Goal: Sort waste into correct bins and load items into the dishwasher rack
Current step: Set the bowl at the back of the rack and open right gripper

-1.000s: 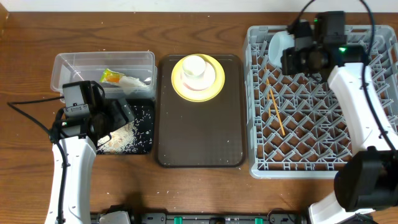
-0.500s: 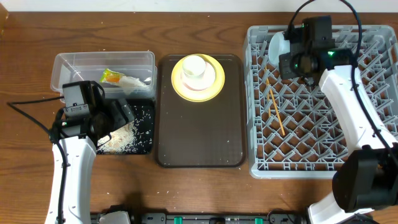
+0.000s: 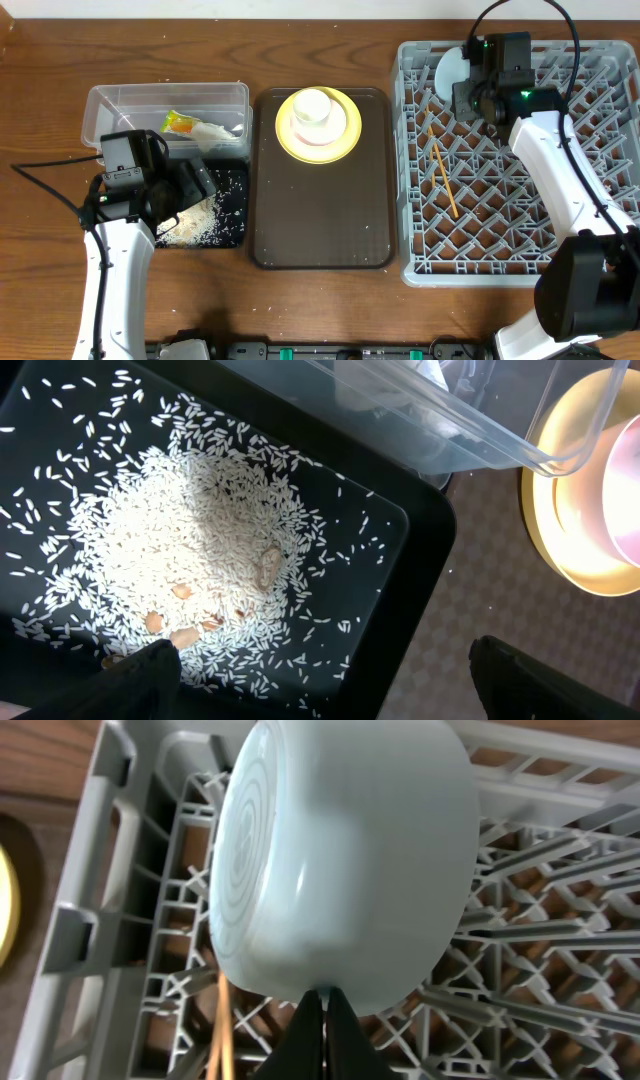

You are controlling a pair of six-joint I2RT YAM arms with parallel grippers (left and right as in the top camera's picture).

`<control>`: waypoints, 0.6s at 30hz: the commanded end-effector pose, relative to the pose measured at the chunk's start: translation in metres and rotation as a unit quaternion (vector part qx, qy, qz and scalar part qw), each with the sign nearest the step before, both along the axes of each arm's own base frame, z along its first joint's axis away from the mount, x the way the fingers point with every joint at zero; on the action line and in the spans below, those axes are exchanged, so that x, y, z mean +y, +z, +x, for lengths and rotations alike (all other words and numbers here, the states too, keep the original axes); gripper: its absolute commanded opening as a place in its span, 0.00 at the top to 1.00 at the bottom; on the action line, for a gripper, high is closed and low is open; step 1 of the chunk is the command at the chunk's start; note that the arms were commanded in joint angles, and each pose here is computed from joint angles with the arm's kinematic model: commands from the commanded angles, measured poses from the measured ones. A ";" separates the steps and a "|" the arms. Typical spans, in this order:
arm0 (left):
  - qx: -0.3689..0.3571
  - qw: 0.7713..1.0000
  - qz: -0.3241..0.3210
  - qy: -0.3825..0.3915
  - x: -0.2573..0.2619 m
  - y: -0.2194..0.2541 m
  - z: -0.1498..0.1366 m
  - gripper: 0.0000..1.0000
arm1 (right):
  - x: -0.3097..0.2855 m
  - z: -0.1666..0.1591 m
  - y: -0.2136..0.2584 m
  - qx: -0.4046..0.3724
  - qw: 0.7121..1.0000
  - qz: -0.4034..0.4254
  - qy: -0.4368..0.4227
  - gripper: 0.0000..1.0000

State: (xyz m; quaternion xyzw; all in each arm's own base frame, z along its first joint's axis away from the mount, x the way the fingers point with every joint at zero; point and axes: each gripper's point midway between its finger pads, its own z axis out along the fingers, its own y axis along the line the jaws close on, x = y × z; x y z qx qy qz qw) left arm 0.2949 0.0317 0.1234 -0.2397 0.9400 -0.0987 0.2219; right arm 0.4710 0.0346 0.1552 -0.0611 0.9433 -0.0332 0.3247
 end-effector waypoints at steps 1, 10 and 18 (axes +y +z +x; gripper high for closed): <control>-0.008 1.000 0.004 0.004 0.003 0.006 0.004 0.05 | -0.002 0.005 0.000 -0.010 1.000 -0.002 -0.011 0.97; -0.007 1.000 0.004 0.004 0.003 0.006 0.004 0.05 | -0.001 0.011 0.005 -0.026 1.000 0.000 -0.011 0.92; -0.008 1.000 0.004 0.004 0.003 0.006 0.004 0.05 | -0.001 0.007 0.002 -0.015 1.000 -0.001 -0.011 0.92</control>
